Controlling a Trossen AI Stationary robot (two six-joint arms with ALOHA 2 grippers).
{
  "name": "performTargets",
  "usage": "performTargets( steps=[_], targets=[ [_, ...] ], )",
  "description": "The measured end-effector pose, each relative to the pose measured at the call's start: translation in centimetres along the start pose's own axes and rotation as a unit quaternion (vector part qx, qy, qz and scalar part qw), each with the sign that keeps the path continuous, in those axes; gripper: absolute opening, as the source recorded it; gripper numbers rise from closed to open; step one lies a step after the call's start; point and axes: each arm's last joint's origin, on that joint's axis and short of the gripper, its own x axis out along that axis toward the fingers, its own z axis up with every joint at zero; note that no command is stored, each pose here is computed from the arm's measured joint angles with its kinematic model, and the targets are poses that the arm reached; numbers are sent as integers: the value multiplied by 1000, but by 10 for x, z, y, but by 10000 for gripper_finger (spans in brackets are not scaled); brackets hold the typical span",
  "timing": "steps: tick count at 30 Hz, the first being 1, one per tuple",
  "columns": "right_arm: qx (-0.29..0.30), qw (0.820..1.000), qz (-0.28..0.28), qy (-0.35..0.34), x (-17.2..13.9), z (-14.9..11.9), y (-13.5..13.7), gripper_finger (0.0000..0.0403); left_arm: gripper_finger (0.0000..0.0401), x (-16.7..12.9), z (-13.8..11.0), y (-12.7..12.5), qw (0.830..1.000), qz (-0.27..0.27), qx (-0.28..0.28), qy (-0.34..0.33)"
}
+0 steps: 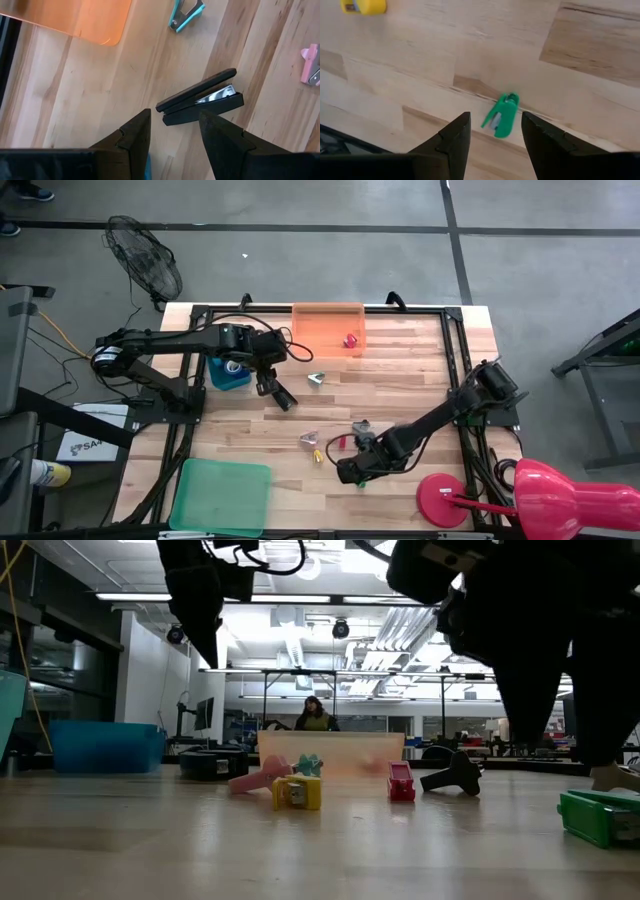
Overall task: Pick and place Stapler, Stapler remover, tape
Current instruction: Put the green stapler into the orange bin
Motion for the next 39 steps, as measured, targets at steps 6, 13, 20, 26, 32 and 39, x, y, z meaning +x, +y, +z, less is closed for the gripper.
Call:
performTargets(
  steps=[6,13,20,26,32,39],
  targets=[
    [11,1000,0,1,9,-3,0,168,163,0,-1,0,1000,1,1,5],
    [22,1000,-13,1,19,-10,-4,168,163,0,-2,0,1000,1,2,11],
    [23,1000,-7,-14,19,-9,-4,168,163,0,-2,0,1000,1,3,10],
    [18,1000,-16,-5,28,-9,-4,168,163,0,-2,0,1000,1,3,10],
    [13,1000,-22,2,34,-9,-4,162,163,0,-2,0,1000,1,3,9],
    [8,1000,-29,-1,34,-8,-6,114,163,0,6,-4,997,-53,44,-30]
  ],
)
